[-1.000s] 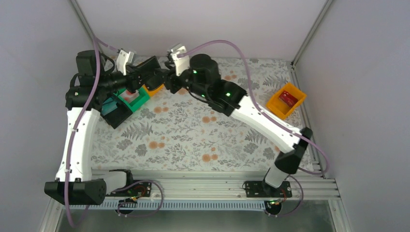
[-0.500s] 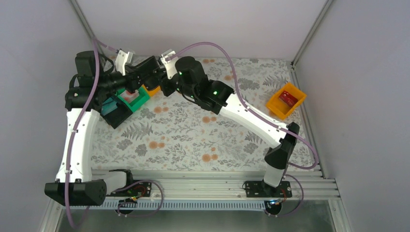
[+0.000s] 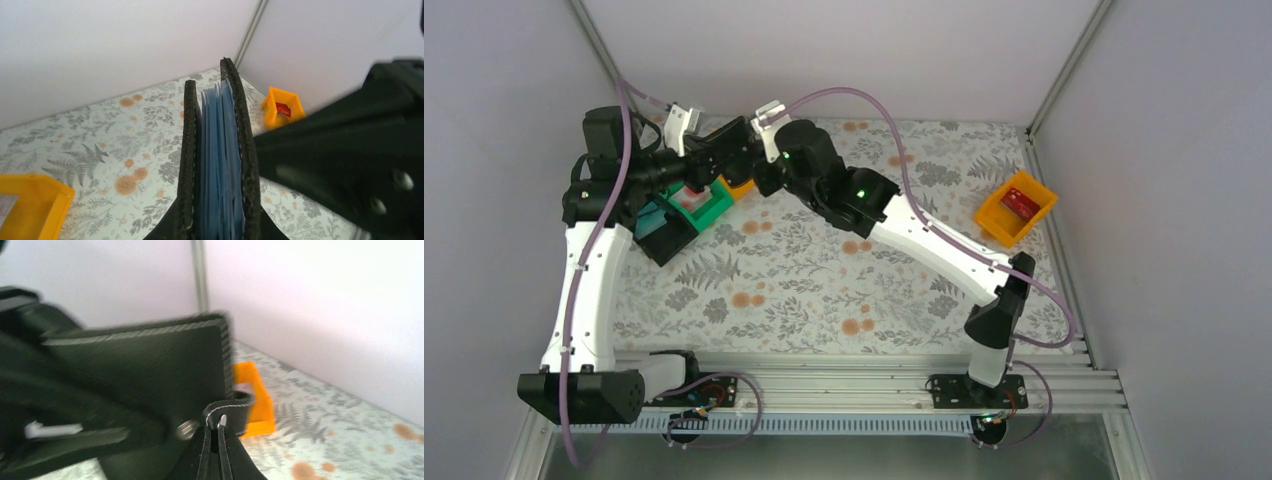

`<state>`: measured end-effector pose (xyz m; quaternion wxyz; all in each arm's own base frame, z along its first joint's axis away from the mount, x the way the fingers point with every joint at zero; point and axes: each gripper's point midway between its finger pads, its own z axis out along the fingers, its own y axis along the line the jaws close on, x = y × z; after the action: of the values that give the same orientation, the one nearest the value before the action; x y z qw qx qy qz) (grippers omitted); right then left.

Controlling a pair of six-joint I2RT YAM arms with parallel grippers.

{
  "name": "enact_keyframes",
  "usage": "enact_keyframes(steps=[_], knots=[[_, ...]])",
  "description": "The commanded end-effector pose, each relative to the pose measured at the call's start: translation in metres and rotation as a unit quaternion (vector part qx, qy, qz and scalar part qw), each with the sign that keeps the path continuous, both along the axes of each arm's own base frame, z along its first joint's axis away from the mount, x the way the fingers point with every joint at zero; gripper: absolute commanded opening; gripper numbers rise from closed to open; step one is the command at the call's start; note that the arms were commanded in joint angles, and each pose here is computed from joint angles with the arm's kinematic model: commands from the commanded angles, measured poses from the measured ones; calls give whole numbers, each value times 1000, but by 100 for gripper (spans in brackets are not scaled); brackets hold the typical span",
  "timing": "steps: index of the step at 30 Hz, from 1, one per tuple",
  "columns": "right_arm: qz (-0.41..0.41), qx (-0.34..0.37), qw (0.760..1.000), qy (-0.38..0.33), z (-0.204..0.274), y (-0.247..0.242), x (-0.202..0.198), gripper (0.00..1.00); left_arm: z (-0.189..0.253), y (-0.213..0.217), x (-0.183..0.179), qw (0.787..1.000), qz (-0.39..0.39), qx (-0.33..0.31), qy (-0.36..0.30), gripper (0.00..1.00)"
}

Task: Take the credit cards out of the card holder

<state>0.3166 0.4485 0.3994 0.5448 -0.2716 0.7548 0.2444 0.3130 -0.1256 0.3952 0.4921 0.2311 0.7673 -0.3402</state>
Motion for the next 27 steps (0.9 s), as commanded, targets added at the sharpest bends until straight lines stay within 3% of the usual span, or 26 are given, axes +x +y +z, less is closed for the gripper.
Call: enact_keyframes(steps=[1, 8, 12, 15, 18, 27], knots=[[-96, -8, 995, -32, 12, -29, 37, 4, 4, -14, -22, 998, -50, -22, 8, 2], [-135, -13, 991, -15, 1, -68, 59, 4, -5, -10, -23, 999, -42, -4, 7, 2], [-32, -31, 999, -13, -6, -72, 44, 5, -5, -11, -27, 999, -53, 9, -6, 2], [104, -39, 993, -30, -8, -63, -2, 22, -3, -12, -32, 997, -67, 25, -21, 2], [174, -21, 984, -22, -13, -62, -33, 36, -2, -16, -41, 994, -89, 51, -42, 2], [259, 43, 965, -23, 18, -82, -64, 55, 2, -25, -76, 972, -151, 145, -105, 2]])
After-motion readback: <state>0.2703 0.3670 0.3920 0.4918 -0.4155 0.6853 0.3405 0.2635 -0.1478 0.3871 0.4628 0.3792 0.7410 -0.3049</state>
